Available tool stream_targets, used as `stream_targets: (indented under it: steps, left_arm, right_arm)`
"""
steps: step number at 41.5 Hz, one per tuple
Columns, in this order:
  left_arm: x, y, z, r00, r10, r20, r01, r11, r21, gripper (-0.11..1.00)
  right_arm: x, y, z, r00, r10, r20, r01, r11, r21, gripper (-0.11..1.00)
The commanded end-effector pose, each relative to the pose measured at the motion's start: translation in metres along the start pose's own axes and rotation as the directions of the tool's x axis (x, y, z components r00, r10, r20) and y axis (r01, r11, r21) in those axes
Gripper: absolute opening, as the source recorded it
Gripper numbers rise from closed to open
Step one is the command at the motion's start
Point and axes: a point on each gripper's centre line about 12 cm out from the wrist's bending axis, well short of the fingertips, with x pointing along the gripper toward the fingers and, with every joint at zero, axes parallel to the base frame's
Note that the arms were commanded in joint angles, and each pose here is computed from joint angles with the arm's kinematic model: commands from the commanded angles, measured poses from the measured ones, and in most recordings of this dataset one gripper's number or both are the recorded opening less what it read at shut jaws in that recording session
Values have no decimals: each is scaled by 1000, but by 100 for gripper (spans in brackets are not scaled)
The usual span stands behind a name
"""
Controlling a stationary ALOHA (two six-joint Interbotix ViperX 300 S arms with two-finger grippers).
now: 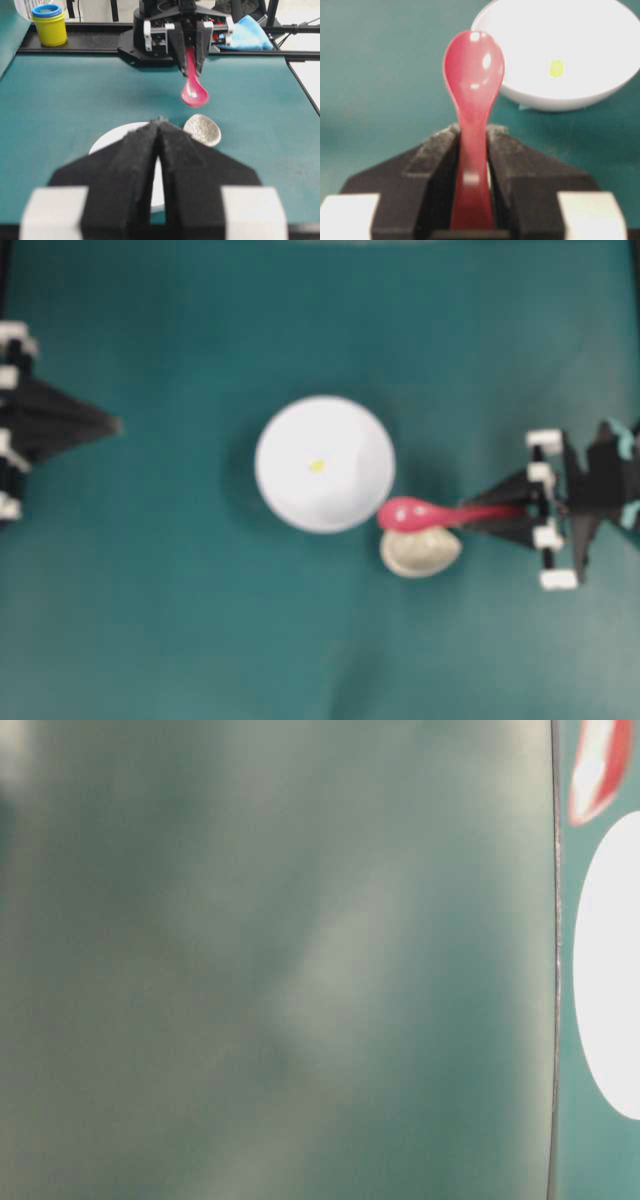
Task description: Scoop the yellow hexagonal prism block from the bowl with a spoon using the right arm.
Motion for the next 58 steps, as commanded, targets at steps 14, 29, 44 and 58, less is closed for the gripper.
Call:
stream_targets:
  steps: [14,29,44,58]
  left_arm:
    - [-1,0,12,1000,0,12,0,1000,3,0]
    - [-1,0,12,1000,2,12,-2,1000,2,0]
    - [-1,0,12,1000,0,12,0,1000,2,0]
    - [-1,0,12,1000,0,12,0,1000,-1,0]
  right_arm:
    - [22,-22,49,990,-32,-136,36,999,23,25]
    - [32,-41,84,939,14,-345,4,999,51,25]
    - [58,-57,106,887,39,-461,6,995,95,25]
    - [101,-63,105,790,69,-609,-33,997,69,25]
